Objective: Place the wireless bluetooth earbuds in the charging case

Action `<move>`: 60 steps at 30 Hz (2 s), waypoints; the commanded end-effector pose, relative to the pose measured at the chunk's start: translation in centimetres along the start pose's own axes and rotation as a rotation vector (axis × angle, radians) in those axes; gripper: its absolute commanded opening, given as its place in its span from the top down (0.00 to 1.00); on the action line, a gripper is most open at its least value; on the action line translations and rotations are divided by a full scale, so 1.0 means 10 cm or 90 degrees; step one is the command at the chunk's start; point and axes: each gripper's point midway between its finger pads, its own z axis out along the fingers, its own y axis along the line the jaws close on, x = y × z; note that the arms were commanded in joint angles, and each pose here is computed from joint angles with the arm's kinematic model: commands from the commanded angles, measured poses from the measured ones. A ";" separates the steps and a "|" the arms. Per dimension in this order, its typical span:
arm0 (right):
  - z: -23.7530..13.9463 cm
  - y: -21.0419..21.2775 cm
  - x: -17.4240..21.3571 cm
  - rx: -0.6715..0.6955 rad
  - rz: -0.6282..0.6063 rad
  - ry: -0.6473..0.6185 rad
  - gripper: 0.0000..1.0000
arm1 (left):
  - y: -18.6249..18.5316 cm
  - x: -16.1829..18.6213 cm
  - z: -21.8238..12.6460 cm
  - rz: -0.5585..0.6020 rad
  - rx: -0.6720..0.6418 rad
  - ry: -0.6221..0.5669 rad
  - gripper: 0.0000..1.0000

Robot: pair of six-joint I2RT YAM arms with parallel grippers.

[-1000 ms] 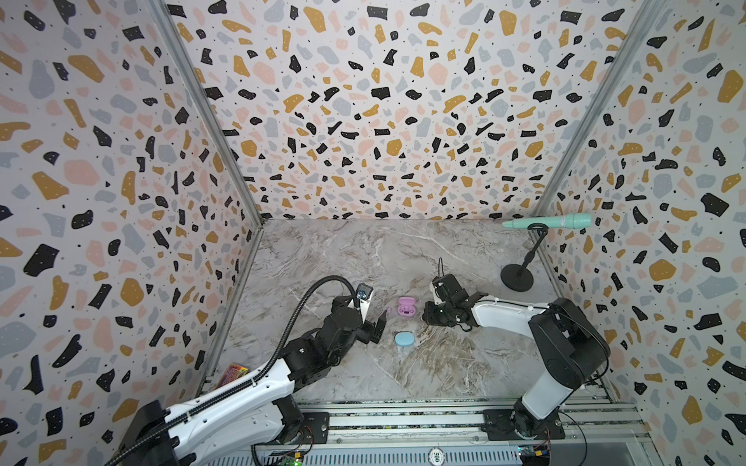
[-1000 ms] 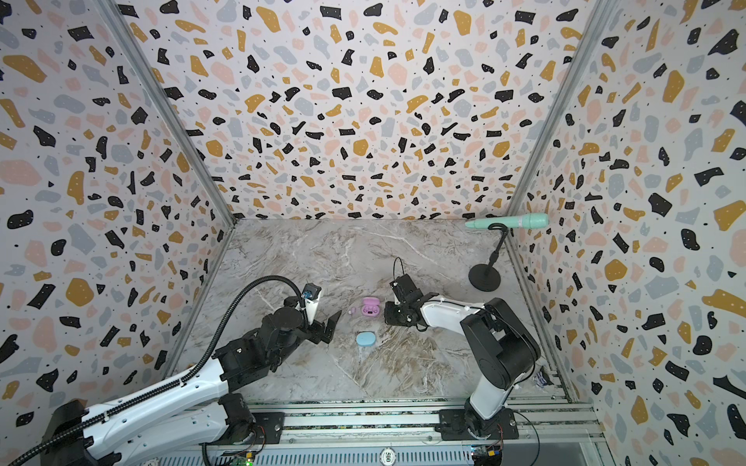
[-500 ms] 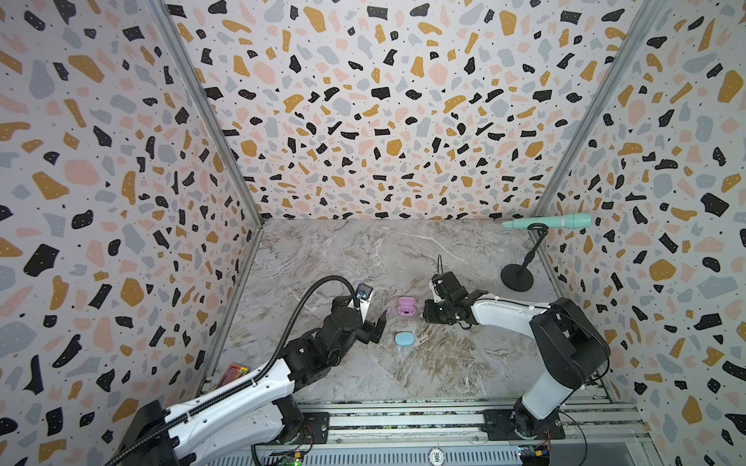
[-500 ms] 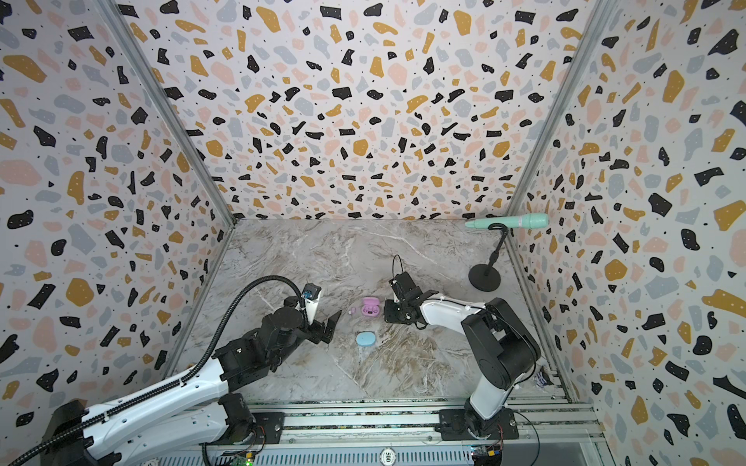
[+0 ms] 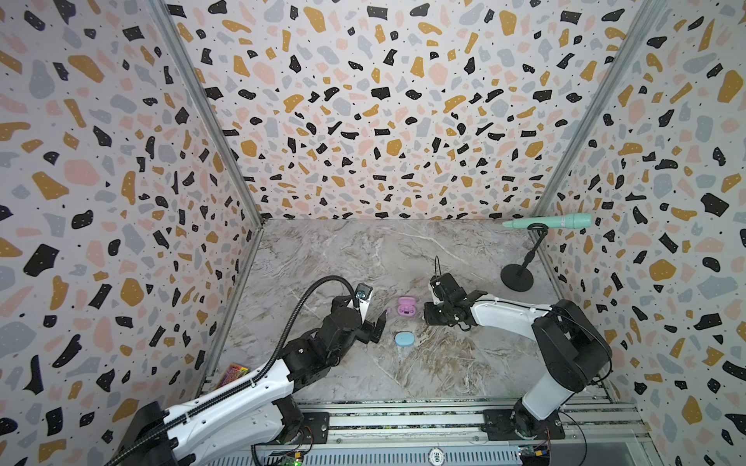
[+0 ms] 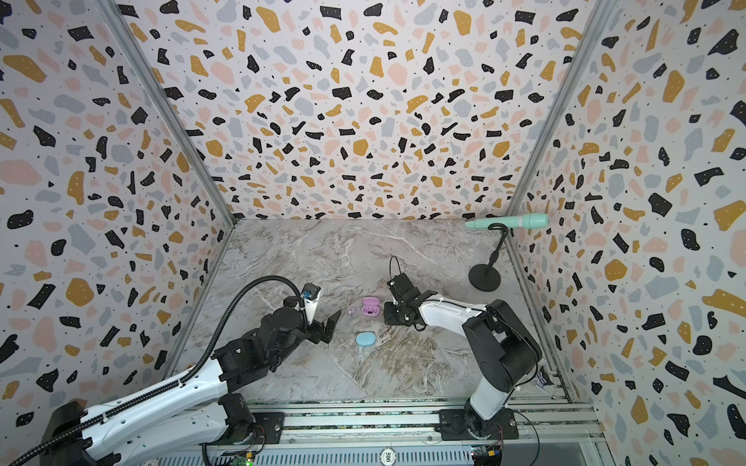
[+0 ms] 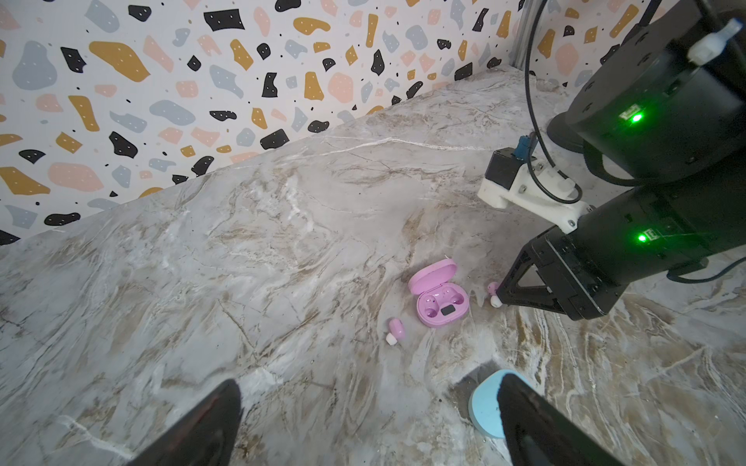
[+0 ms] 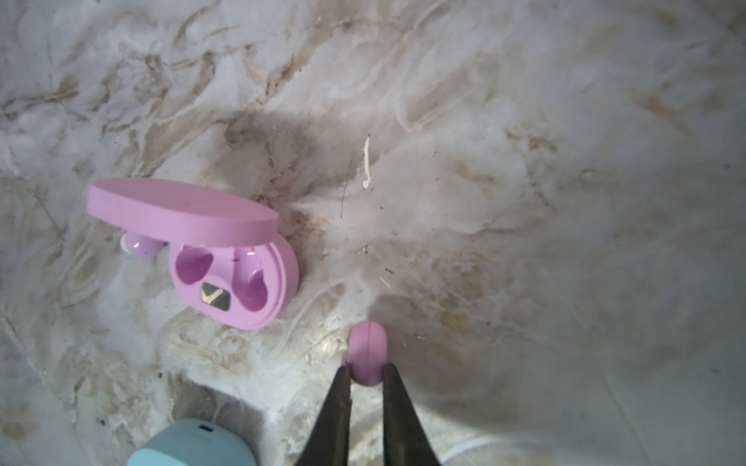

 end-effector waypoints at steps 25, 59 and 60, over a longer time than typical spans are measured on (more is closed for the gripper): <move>-0.15 0.00 -0.18 -0.071 -0.025 0.016 0.66 | -0.02 -0.15 -0.03 -0.004 0.007 -0.025 0.00; 0.05 -0.02 -0.08 -0.079 -0.020 0.047 0.76 | -0.04 -0.14 -0.01 -0.002 0.010 -0.021 0.00; 0.05 -0.01 -0.08 -0.079 -0.019 0.047 0.76 | -0.04 -0.13 -0.01 -0.002 0.010 -0.020 0.00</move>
